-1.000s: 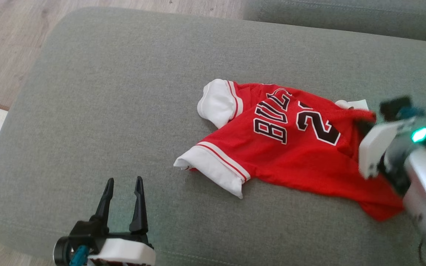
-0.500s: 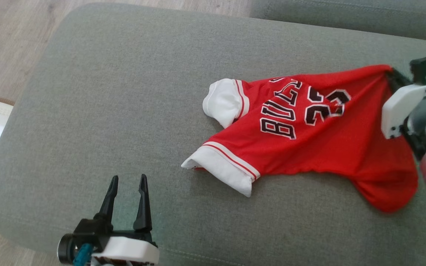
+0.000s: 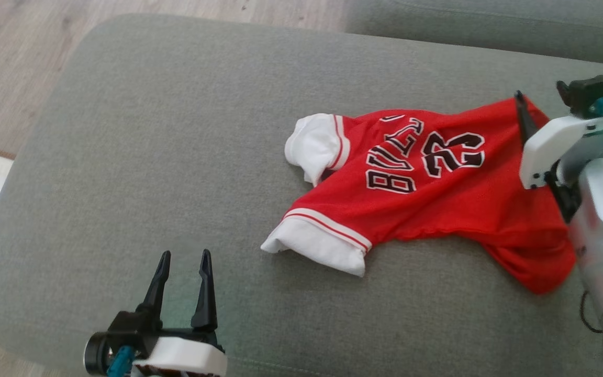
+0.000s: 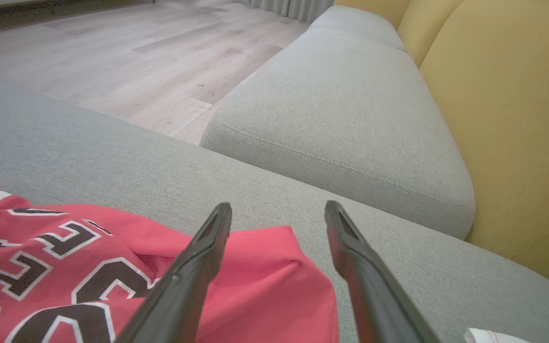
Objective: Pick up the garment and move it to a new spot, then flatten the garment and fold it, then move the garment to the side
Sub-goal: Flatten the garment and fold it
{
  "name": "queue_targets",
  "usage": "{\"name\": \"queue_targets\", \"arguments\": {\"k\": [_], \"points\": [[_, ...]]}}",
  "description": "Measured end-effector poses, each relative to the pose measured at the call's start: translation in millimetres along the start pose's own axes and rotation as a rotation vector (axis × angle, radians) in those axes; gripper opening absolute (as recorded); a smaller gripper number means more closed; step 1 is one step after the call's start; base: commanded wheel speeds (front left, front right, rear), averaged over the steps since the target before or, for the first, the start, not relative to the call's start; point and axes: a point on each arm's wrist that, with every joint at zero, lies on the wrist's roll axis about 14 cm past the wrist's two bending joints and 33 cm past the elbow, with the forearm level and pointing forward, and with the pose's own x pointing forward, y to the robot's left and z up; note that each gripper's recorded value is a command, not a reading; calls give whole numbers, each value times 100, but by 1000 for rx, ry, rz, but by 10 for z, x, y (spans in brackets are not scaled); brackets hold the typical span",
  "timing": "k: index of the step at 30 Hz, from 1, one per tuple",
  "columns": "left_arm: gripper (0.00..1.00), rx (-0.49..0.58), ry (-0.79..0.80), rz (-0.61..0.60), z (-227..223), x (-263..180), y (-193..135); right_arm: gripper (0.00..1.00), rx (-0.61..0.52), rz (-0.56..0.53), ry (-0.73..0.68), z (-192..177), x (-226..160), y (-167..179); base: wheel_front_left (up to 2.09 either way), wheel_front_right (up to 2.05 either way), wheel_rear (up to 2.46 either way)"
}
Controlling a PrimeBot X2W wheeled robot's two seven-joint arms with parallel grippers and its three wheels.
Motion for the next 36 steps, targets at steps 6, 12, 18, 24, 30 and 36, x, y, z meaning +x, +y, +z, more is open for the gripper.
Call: {"name": "queue_targets", "arguments": {"k": [6,12,18,24,30,36], "points": [[100,5,-11,-36,29,32,-100,100,31,-4,-107,188,-119,47,0,0,0],[100,6,-16,-83,42,58,-242,100,91,-15,-199,225,-343,91,0,0,0],[100,6,-12,-115,19,16,-334,100,125,45,-209,20,-606,438,0,0,0],[100,8,-24,-120,51,-1,-343,100,123,188,-126,-302,-805,1038,0,0,0],[100,6,-25,-95,60,-32,-265,100,22,373,-74,-354,-854,1644,0,0,0],[100,1,-19,-36,41,-84,-104,100,-98,525,-44,-379,-809,2065,0,0,0]]}}
